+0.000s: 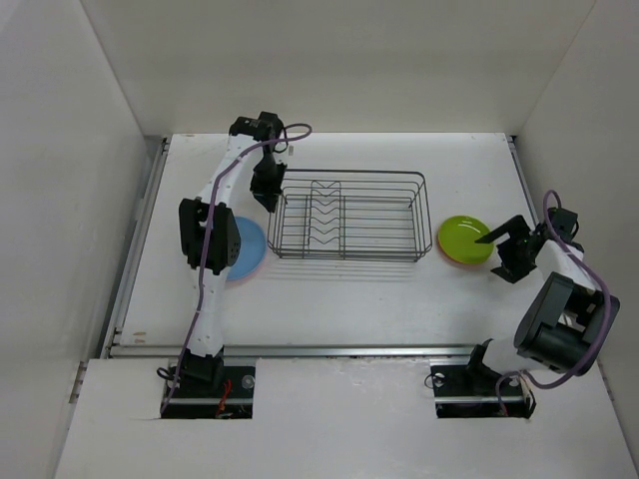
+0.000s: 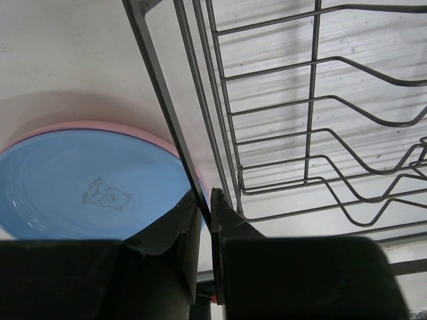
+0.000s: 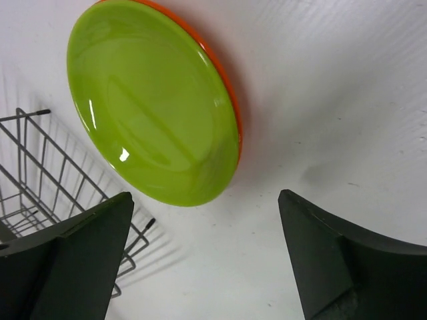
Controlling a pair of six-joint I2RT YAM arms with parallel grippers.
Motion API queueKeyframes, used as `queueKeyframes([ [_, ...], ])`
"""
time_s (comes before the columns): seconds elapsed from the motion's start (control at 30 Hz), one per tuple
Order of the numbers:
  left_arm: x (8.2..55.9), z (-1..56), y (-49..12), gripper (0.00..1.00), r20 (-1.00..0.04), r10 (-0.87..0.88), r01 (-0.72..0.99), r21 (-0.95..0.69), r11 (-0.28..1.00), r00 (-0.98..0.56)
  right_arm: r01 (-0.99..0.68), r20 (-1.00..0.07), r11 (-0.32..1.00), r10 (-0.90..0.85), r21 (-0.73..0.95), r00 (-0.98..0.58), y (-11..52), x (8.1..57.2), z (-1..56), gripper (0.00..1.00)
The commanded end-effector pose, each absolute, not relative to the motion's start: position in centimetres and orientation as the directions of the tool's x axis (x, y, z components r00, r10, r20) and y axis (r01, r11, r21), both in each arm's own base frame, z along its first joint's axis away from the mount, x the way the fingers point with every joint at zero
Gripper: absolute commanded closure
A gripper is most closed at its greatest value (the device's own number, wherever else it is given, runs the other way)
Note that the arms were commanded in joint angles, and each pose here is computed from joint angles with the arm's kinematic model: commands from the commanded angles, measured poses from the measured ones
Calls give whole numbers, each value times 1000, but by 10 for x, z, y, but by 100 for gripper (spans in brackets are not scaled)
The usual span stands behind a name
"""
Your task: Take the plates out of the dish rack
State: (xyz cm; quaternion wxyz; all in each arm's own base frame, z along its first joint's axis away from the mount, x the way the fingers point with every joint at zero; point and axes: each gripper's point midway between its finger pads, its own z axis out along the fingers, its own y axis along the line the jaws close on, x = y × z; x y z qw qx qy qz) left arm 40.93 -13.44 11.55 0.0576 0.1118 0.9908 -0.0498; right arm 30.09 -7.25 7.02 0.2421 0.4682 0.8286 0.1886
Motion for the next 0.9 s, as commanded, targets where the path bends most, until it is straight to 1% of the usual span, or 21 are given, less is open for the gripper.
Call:
queueKeyframes([
  [0.0, 415, 131, -121, 100, -180, 223, 237, -61, 969, -958, 668, -329, 553, 833, 498, -444, -85, 303, 90, 4],
  [0.1, 414, 134, -123, 100, -188, 214, 231, -72, 970, -959, 687, -374, 580, 812, 438, -448, -95, 300, 95, 2],
  [0.2, 410, 137, -122, 100, -185, 196, 217, -97, 971, -963, 675, -393, 591, 803, 440, -447, -97, 302, 101, 2],
  [0.23, 408, 138, -122, 87, -182, 197, 217, -97, 971, -963, 660, -412, 604, 794, 448, -447, -94, 303, 108, 2],
  [0.27, 408, 143, -120, 77, -193, 187, 211, -110, 971, -963, 650, -431, 609, 789, 455, -438, -95, 306, 116, 2],
  [0.3, 408, 143, -120, 67, -193, 187, 211, -110, 971, -963, 632, -449, 622, 779, 462, -438, -92, 309, 124, 2],
  [0.37, 407, 153, -122, 49, -214, 177, 207, -124, 970, -961, 592, -524, 656, 745, 467, -413, -90, 316, 155, 2],
  [0.43, 407, 157, -120, 44, -222, 167, 200, -139, 970, -961, 574, -587, 678, 716, 459, -377, -92, 320, 181, 1],
  [0.47, 407, 171, -122, 41, -258, 165, 208, -150, 967, -952, 547, -633, 689, 700, 475, -332, -92, 324, 209, 1],
  [0.5, 406, 175, -122, 30, -268, 164, 209, -150, 966, -949, 539, -644, 691, 696, 482, -316, -90, 325, 220, 1],
  [0.57, 408, 184, -117, 17, -296, 163, 211, -139, 968, -941, 514, -672, 686, 696, 516, -253, -89, 330, 251, 1],
  [0.6, 410, 197, -117, 12, -332, 160, 216, -139, 966, -930, 509, -685, 683, 693, 524, -225, -90, 330, 263, 1],
  [0.63, 409, 203, -113, 8, -341, 151, 209, -139, 968, -928, 494, -699, 689, 685, 530, -205, -91, 330, 275, 1],
  [0.67, 410, 209, -106, 0, -354, 140, 196, -128, 972, -925, 498, -708, 689, 680, 527, -191, -93, 330, 283, 1],
  [0.7, 411, 219, -99, 0, -382, 120, 175, -113, 978, -916, 486, -735, 698, 660, 526, -153, -95, 333, 304, 1],
  [0.73, 414, 239, -89, 0, -443, 89, 148, -100, 984, -892, 485, -749, 708, 645, 514, -148, -95, 332, 311, 1],
  [0.77, 415, 263, -75, 0, -516, 63, 110, -61, 992, -855, 485, -785, 732, 605, 479, -136, -97, 331, 326, 1],
  [0.8, 422, 265, -64, 0, -535, 37, 66, -36, 997, -844, 499, -802, 734, 585, 460, -123, -102, 328, 332, 1],
  [0.83, 415, 286, -49, 0, -591, 12, 18, -4, 1000, -806, 511, -811, 739, 571, 439, -130, -103, 329, 333, 1],
  [0.87, 415, 298, -14, 0, -637, -22, -103, 91, 991, -771, 521, -826, 744, 550, 419, -122, -107, 328, 337, 1],
])
